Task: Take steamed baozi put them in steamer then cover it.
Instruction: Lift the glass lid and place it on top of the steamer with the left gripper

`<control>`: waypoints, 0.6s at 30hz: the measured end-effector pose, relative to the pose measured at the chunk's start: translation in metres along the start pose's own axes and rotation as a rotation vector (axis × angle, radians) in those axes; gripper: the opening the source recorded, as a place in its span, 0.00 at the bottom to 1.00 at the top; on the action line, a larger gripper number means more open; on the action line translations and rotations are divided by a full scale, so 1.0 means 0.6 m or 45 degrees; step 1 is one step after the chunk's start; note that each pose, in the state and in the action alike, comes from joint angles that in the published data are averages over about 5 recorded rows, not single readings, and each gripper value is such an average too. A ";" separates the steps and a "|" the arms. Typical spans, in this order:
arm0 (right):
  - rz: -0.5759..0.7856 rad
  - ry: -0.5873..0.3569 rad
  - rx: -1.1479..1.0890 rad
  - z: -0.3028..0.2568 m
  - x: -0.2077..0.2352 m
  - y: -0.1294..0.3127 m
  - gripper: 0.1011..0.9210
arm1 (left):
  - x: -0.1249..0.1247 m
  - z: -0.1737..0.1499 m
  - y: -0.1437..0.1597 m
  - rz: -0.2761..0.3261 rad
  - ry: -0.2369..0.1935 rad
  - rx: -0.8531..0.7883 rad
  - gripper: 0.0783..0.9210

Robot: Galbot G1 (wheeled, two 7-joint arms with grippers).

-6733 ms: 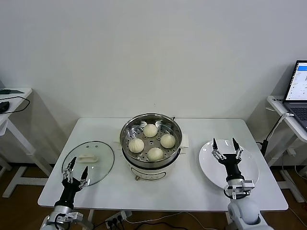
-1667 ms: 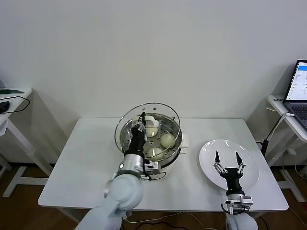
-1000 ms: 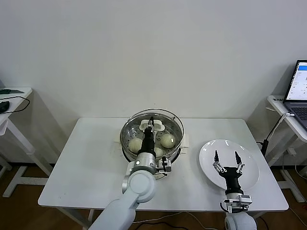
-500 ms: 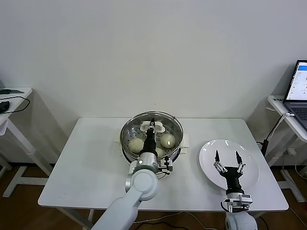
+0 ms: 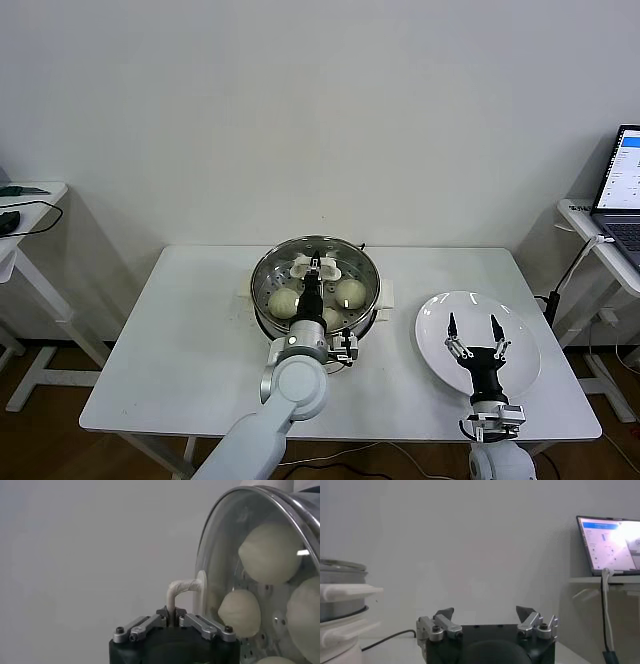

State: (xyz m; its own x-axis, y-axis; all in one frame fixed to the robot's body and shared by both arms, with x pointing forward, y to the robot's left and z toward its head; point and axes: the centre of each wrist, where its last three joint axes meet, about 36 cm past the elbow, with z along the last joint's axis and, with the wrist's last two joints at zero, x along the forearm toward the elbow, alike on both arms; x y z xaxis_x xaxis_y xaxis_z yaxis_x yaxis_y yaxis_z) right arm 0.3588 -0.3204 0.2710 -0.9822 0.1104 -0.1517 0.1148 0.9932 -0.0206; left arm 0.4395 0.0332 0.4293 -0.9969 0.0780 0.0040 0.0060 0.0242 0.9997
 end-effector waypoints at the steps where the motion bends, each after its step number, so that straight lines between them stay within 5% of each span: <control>1: 0.000 0.000 -0.001 0.000 0.000 0.000 0.88 | 0.000 0.000 0.000 0.000 0.000 -0.002 0.13; 18: -0.002 0.002 0.001 0.001 0.001 -0.001 0.88 | -0.004 -0.003 -0.009 0.013 -0.001 -0.023 0.13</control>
State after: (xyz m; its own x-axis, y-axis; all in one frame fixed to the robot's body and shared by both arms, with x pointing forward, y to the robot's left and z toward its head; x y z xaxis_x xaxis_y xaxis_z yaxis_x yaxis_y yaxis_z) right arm 0.3585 -0.3208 0.2704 -0.9827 0.1086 -0.1499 0.1130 0.9934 -0.0216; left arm 0.4415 0.0309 0.4238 -0.9968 0.0787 0.0141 0.0145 0.0051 0.9999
